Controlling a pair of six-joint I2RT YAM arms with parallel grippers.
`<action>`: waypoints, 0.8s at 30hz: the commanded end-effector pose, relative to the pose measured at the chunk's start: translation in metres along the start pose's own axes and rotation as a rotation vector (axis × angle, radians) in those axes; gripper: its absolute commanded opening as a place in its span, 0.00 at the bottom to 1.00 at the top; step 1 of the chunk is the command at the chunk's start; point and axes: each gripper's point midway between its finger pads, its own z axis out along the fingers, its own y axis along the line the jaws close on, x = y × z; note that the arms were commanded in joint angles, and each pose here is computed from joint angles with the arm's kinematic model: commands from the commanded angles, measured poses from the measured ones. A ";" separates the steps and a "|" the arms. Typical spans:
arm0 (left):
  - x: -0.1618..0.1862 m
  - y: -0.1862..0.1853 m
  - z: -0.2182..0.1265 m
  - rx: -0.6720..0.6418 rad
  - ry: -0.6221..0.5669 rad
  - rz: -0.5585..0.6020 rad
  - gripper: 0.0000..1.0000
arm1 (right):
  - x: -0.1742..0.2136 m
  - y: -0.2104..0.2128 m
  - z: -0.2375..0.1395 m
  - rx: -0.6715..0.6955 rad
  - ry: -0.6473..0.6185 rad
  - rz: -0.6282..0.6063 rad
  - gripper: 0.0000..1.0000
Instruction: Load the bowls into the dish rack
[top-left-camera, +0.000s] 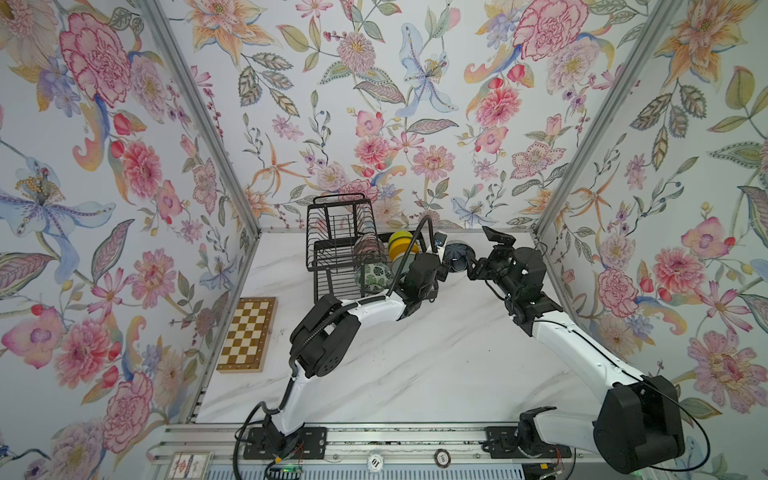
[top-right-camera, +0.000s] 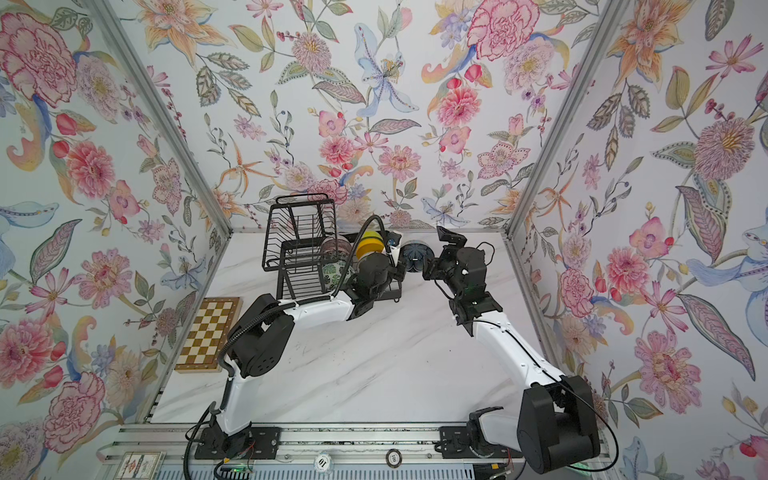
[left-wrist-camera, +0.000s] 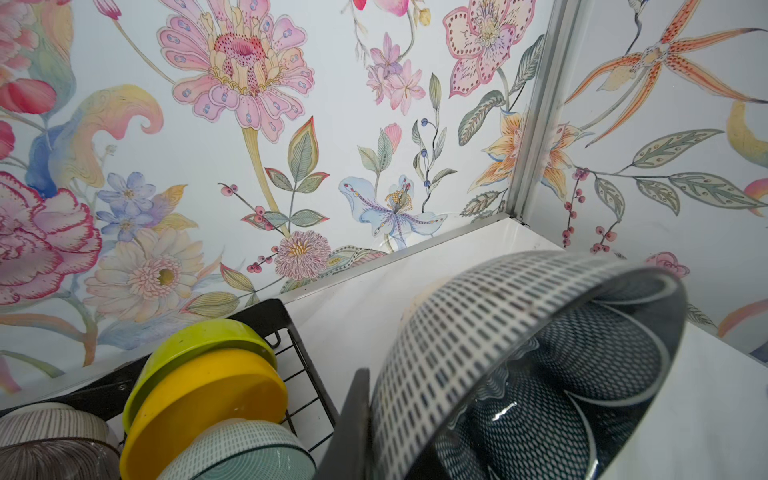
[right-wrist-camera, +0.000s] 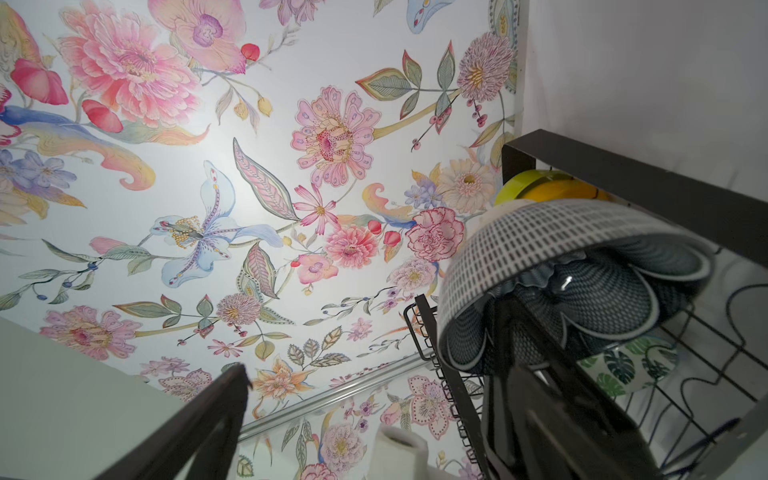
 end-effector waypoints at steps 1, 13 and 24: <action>-0.043 0.003 -0.010 -0.043 -0.164 -0.029 0.00 | 0.005 0.023 0.005 -0.089 -0.009 0.066 0.91; -0.054 0.005 -0.032 -0.085 -0.248 0.006 0.00 | 0.015 0.016 0.021 -0.087 -0.007 0.127 0.59; -0.066 0.008 -0.046 -0.129 -0.313 0.035 0.00 | 0.022 0.009 0.031 -0.086 0.009 0.157 0.34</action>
